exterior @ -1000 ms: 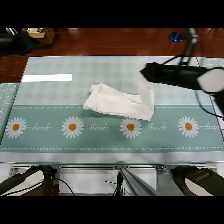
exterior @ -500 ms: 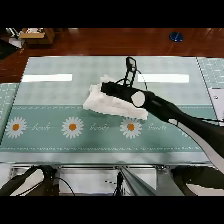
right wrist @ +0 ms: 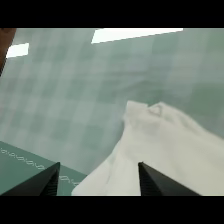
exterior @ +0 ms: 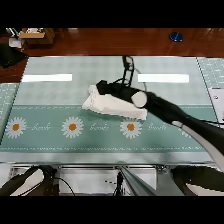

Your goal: Fold the shirts.

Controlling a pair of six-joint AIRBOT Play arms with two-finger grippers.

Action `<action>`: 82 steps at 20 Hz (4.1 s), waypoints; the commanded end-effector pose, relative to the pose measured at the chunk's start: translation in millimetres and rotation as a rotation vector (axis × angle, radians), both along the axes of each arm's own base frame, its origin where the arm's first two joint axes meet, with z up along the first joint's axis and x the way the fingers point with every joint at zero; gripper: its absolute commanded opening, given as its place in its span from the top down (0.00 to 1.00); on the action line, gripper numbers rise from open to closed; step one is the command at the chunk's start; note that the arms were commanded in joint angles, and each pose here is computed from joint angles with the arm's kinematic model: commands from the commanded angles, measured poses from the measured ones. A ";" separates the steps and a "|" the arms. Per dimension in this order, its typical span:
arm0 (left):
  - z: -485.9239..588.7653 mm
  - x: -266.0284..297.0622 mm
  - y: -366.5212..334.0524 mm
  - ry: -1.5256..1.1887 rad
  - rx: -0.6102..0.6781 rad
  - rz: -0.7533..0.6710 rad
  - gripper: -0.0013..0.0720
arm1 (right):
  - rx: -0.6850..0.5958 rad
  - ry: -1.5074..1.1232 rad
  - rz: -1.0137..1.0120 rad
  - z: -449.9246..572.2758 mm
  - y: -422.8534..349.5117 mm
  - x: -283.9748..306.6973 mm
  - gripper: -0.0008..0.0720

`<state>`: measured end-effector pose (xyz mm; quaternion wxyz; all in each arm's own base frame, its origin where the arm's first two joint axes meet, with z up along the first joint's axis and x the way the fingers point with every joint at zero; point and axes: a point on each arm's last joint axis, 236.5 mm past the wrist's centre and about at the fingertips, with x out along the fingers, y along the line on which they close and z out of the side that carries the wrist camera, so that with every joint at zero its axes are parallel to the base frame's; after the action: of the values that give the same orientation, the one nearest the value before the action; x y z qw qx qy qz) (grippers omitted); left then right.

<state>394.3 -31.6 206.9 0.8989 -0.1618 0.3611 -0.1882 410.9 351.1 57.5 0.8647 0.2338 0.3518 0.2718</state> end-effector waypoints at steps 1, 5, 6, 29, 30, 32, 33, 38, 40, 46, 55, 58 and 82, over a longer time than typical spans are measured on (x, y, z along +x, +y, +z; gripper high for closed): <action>-17.3 -2.0 -1.2 0.035 -0.007 -0.004 0.96 | -0.296 0.022 0.099 7.7 -94.2 -12.3 0.26; -17.9 -2.2 -1.3 0.033 -0.003 -0.009 0.96 | -0.863 0.417 -0.114 -20.5 -344.9 -67.1 0.39; -17.9 -2.2 -1.3 0.033 -0.003 -0.009 0.96 | -0.834 0.531 -0.172 -30.2 -377.4 -85.1 0.38; -40.4 -19.1 -1.0 0.127 0.030 -0.043 0.96 | 0.302 0.587 -0.028 -96.4 -159.0 -52.5 0.94; -40.5 -20.6 -2.0 0.131 0.029 -0.048 0.96 | 0.278 0.554 0.023 -77.4 -164.8 -55.3 0.94; -40.2 -19.7 -2.7 0.127 0.030 -0.049 0.96 | 0.182 0.515 -0.009 -38.9 -199.9 -55.8 0.94; -39.6 -18.5 -2.3 0.123 0.031 -0.046 0.96 | 0.123 0.495 -0.068 -20.3 -224.6 -55.8 0.94; -35.3 -13.9 -2.7 0.101 0.018 -0.035 0.96 | -0.219 0.501 -0.497 61.5 -384.9 -123.2 0.95; -33.6 -12.6 -3.4 0.094 0.013 -0.034 0.96 | -0.376 0.630 -0.691 71.2 -447.1 -190.1 0.95; -33.9 -12.4 -3.2 0.073 0.041 -0.061 0.96 | -0.505 1.009 -1.136 81.3 -517.8 -352.3 0.95; -31.4 0.0 10.4 -0.009 0.119 -0.072 0.96 | -0.566 1.223 -1.389 89.0 -536.0 -431.2 0.95; -22.9 13.6 35.1 -0.062 0.132 0.018 0.96 | -0.560 1.347 -1.426 78.5 -531.3 -458.0 0.94; -98.2 41.5 -119.8 -0.023 0.220 -0.336 0.35 | -0.419 0.216 -0.545 42.4 -441.4 -68.4 0.44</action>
<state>441.5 -104.9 143.1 0.8935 -0.0445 0.3517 -0.2756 274.7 -163.9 106.1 0.8712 0.2066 0.4045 -0.1864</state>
